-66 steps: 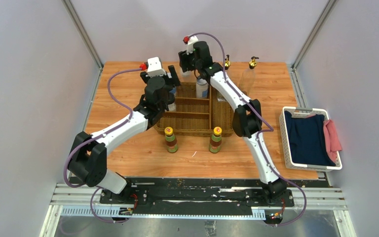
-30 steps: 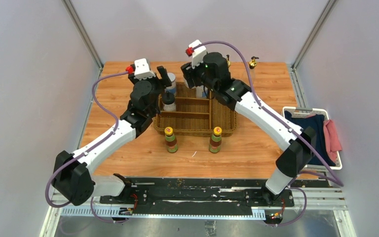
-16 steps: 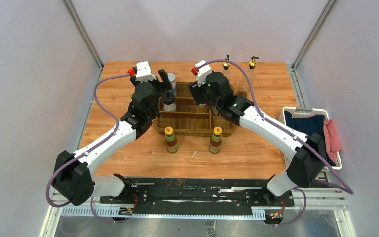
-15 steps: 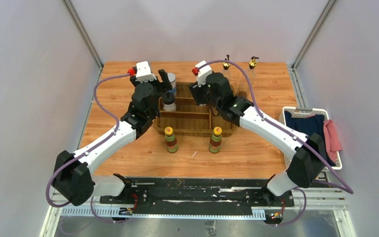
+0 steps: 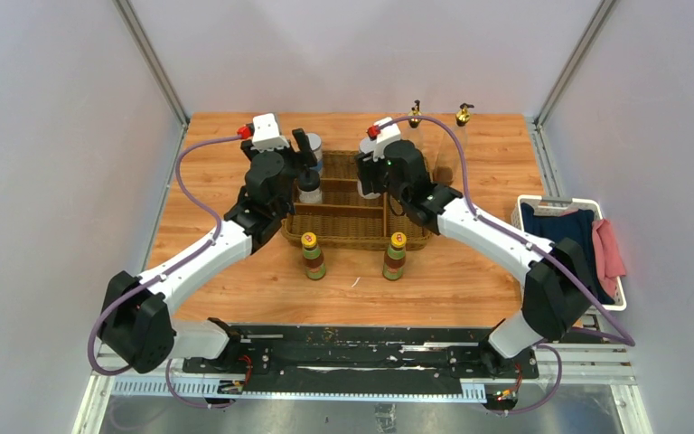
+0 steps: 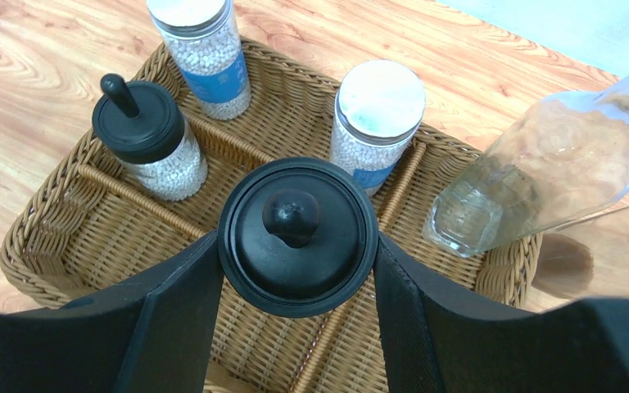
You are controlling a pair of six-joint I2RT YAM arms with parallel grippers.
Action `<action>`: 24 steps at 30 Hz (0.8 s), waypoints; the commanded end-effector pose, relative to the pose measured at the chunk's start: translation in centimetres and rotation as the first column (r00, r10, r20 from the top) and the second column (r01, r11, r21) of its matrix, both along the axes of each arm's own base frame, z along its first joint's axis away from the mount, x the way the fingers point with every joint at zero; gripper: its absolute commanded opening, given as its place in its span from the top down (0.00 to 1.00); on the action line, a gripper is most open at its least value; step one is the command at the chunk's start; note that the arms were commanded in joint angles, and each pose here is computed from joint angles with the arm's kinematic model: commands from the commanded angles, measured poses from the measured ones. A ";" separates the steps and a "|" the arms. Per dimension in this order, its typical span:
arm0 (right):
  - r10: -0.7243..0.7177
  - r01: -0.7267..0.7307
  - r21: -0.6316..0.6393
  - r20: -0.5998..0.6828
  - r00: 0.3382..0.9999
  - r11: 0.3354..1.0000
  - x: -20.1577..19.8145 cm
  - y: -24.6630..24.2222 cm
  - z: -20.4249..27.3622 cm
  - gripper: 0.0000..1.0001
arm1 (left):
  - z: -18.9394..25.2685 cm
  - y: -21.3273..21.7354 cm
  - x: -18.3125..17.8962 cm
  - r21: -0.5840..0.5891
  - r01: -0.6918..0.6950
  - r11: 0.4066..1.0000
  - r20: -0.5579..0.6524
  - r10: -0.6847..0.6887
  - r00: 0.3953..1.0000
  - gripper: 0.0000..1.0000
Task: Organize the condiment bottles
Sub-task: Place the bottle in the storage box.
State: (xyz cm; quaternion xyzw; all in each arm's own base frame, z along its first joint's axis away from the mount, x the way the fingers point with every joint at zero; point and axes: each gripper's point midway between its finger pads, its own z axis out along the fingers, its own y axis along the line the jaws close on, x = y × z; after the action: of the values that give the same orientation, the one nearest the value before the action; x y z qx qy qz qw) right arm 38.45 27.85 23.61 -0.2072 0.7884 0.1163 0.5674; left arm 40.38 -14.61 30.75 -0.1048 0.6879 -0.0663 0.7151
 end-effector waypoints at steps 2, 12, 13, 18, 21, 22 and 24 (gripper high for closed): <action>-0.022 0.018 0.115 0.030 0.999 0.993 2.0 0.4 0.7 1.00 | -1.0 -0.6 0.2 -0.011 0.007 1.000 -0.016 -0.007 1.000 0.17; -0.030 0.032 0.107 -0.022 0.999 0.994 3.6 0.2 -2.3 1.00 | -1.8 -1.1 0.8 -0.008 0.008 1.000 -0.032 -0.008 0.999 0.17; -0.032 0.035 0.107 -0.026 0.999 0.994 3.8 0.1 -2.5 1.00 | -1.8 -1.1 0.9 -0.010 0.008 1.000 -0.033 -0.008 0.999 0.17; -0.036 0.041 0.104 -0.047 0.998 0.994 4.4 -0.1 -3.9 1.00 | -2.1 -1.3 1.1 -0.008 0.011 1.000 -0.039 -0.011 0.999 0.17; -0.032 0.038 0.100 -0.059 0.998 0.994 4.7 0.0 -4.6 1.00 | -2.3 -1.4 1.2 -0.006 0.011 1.000 -0.042 -0.012 0.999 0.17; -0.033 0.039 0.099 -0.065 0.997 0.994 4.7 0.0 -4.9 1.00 | -2.4 -1.5 1.2 -0.006 0.013 1.000 -0.043 -0.013 0.999 0.17; -0.027 0.034 0.098 -0.074 0.997 0.995 4.7 0.1 -5.4 1.00 | -2.5 -1.5 1.3 -0.006 0.012 1.000 -0.044 -0.012 0.999 0.17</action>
State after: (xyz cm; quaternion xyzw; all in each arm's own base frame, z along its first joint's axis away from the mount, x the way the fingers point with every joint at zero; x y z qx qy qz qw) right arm 42.20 27.55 17.46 -0.1762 0.8177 0.1348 0.5312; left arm 41.47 -15.48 27.89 -0.0990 0.7093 -0.0592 0.6954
